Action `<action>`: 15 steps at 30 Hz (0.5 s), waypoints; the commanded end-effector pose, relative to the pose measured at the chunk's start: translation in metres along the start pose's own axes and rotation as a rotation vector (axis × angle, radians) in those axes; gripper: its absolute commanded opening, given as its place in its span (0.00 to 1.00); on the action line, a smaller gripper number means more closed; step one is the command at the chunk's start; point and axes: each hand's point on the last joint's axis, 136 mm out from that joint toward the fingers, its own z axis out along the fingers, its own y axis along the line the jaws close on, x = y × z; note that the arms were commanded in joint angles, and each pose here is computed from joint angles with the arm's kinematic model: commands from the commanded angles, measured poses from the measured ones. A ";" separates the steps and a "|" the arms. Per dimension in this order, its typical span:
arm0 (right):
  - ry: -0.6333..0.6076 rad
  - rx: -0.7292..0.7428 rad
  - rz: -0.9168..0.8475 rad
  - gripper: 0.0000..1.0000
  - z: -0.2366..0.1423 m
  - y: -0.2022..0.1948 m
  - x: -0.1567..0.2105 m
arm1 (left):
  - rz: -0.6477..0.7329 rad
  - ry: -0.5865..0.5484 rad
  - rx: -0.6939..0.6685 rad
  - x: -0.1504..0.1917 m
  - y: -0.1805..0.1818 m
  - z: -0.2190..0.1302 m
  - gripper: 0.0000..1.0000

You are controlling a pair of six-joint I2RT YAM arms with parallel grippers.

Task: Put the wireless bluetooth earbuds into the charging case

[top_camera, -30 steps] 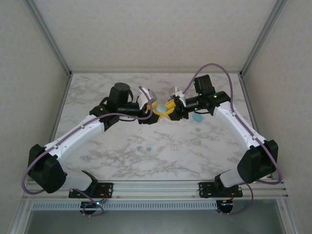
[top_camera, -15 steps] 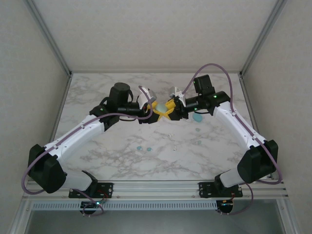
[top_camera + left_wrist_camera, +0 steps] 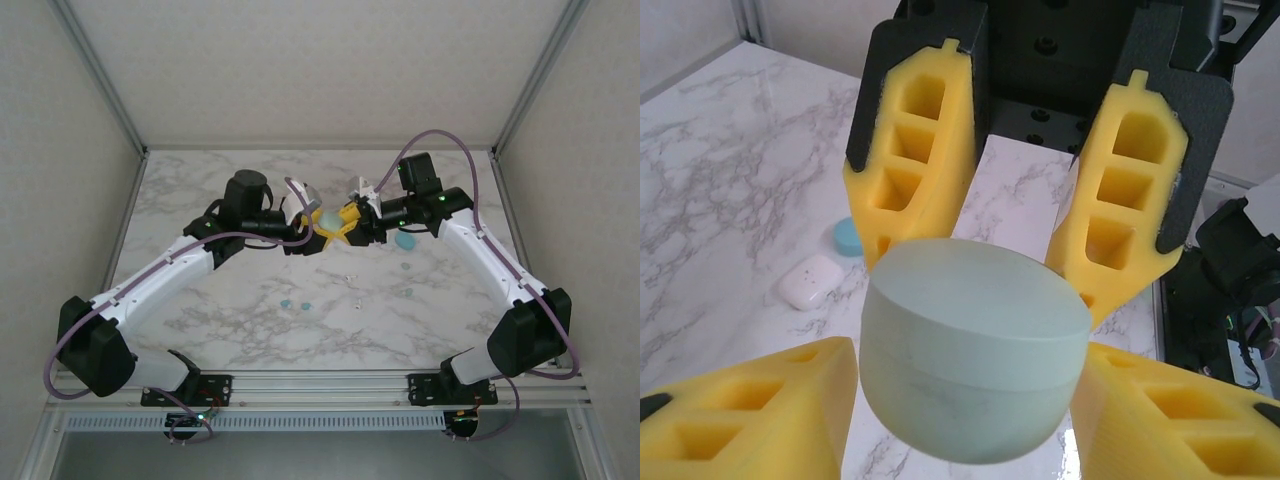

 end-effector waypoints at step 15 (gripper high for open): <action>-0.044 -0.037 -0.030 0.32 -0.004 0.011 -0.016 | 0.014 -0.024 0.027 -0.011 -0.006 0.000 0.46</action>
